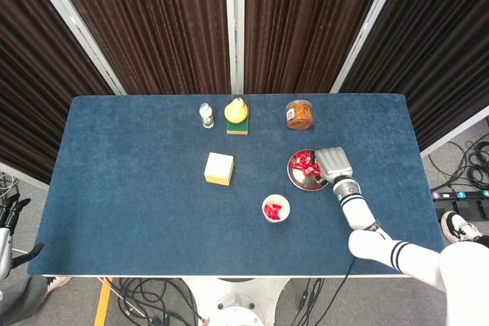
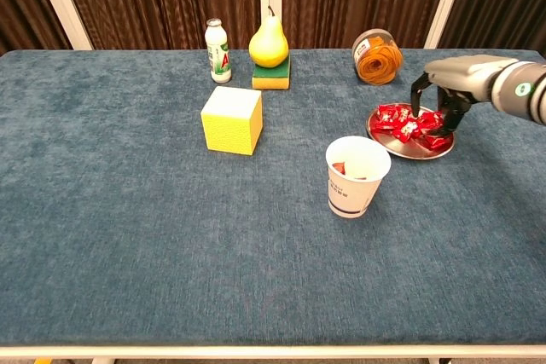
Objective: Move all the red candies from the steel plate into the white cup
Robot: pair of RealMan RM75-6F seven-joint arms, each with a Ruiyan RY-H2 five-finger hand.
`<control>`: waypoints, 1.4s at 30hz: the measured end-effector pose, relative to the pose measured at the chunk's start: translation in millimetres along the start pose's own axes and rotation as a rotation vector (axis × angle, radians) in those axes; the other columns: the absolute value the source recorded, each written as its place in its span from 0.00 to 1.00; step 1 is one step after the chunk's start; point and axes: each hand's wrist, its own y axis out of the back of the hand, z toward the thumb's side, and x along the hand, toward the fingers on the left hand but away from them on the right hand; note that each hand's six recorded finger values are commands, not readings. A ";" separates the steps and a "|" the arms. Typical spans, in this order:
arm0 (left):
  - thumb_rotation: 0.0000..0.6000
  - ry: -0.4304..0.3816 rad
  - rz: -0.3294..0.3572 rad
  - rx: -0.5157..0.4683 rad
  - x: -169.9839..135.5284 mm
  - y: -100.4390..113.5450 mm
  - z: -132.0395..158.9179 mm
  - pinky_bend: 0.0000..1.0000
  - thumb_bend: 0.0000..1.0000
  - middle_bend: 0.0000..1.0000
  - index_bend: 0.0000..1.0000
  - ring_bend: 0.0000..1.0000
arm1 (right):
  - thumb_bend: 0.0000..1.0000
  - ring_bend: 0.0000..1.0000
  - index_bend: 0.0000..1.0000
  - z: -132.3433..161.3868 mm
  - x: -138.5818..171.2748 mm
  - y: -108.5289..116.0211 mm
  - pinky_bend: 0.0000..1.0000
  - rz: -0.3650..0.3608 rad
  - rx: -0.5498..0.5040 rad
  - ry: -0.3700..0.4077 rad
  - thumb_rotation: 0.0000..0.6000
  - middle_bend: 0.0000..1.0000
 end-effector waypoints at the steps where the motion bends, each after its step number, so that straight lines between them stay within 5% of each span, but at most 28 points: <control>1: 1.00 0.001 0.000 -0.001 -0.2 -0.2 -0.4 0.20 0.00 0.21 0.22 0.21 | 0.24 1.00 0.43 3.0 -2.6 -0.8 1.00 0.002 0.003 0.000 1.00 1.00; 28: 1.00 0.017 -0.005 -0.009 -3.8 -2.9 -7.5 0.20 0.00 0.21 0.22 0.21 | 0.24 1.00 0.45 19.5 -16.3 -8.6 1.00 0.018 0.040 -0.006 1.00 1.00; 42: 1.00 0.021 -0.009 -0.010 -3.8 -4.4 -9.5 0.20 0.00 0.21 0.22 0.21 | 0.37 1.00 0.62 20.1 -19.3 -10.7 1.00 0.029 0.040 -0.015 1.00 1.00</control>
